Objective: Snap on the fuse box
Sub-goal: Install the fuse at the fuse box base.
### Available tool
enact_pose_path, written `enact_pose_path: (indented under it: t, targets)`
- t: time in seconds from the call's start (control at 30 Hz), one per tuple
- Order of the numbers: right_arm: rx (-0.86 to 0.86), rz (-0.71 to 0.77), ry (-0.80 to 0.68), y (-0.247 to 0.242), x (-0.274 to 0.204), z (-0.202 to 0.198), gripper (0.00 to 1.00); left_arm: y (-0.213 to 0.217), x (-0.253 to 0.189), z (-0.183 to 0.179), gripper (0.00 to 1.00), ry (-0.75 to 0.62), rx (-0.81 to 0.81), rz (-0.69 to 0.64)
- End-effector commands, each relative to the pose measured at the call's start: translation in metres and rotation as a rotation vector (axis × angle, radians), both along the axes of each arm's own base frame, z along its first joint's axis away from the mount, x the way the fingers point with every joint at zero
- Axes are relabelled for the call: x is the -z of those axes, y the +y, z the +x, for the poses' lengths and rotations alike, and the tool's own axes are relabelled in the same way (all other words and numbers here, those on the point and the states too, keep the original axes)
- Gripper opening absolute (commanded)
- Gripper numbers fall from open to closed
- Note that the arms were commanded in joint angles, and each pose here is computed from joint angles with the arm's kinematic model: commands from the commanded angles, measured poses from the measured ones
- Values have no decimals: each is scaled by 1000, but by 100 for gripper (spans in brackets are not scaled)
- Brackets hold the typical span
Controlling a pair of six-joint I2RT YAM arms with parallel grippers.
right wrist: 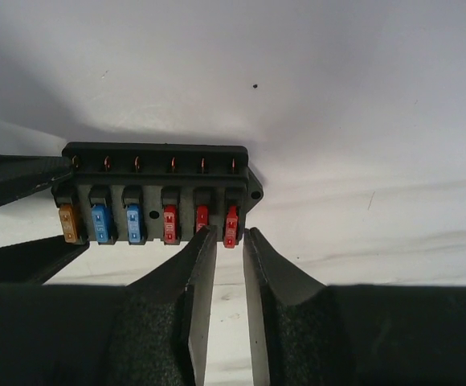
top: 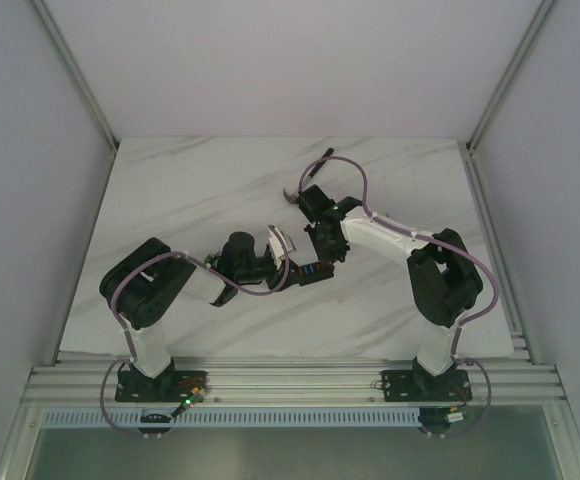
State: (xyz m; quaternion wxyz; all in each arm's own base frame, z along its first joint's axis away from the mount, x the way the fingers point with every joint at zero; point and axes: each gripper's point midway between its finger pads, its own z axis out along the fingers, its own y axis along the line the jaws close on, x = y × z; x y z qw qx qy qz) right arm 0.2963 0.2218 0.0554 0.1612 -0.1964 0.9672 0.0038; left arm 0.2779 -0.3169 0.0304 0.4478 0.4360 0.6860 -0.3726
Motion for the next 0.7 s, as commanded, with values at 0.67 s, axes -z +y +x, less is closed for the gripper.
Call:
enact_pose_path:
  t: [0.67]
  targets:
    - [8,-89,64,-14,25,-10,0,10,26,-9,40,79,4,64]
